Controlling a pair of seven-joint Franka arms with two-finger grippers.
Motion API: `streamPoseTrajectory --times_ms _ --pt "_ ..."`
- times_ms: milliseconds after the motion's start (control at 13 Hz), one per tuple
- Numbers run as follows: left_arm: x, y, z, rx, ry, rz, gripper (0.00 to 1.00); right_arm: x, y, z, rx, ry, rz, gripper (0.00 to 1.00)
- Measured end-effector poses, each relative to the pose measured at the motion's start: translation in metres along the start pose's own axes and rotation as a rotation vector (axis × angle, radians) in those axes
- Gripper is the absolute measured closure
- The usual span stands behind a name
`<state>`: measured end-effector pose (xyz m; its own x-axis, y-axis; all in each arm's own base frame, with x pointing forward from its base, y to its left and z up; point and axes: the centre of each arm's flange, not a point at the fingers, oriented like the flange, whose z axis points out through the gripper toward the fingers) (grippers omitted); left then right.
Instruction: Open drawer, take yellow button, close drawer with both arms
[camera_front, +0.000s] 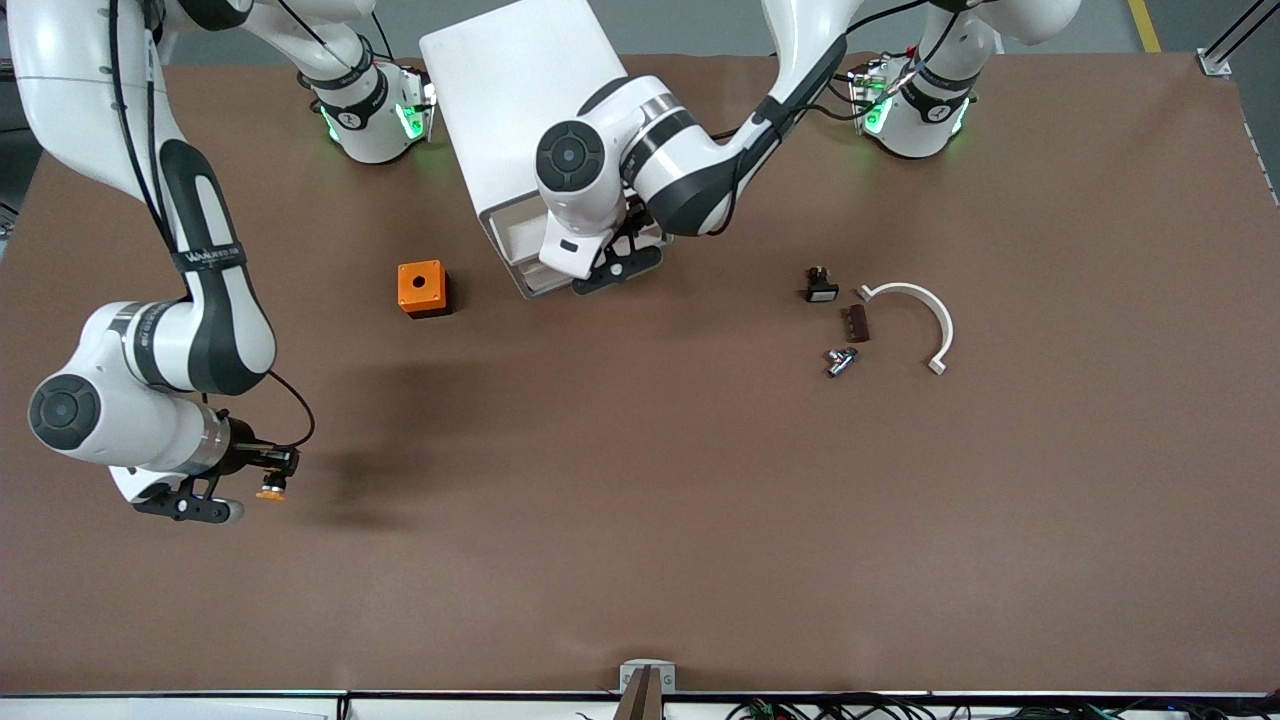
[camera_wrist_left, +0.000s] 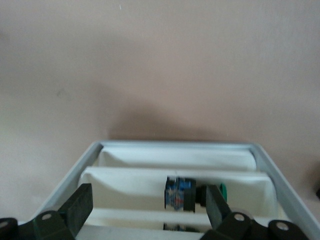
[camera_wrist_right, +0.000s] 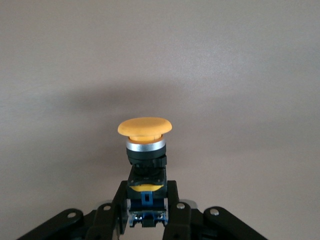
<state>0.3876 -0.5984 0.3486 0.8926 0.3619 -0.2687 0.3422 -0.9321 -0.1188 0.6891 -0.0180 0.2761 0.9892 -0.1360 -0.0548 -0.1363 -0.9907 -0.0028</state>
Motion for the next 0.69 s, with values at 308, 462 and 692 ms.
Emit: streamPoseTrajectory --times_ms 308,462,692 --pt "-0.027 0.003 0.01 0.019 -0.028 0.001 0.0 0.008 0.018 0.051 -0.005 0.015 -0.005 0.67" --pt "-0.037 0.004 0.016 0.029 -0.038 -0.005 0.0 0.007 0.018 0.067 -0.005 0.018 -0.007 0.67" --pt "-0.034 0.003 0.015 0.029 -0.039 -0.031 0.0 0.004 0.017 0.075 -0.006 0.009 -0.007 0.67"
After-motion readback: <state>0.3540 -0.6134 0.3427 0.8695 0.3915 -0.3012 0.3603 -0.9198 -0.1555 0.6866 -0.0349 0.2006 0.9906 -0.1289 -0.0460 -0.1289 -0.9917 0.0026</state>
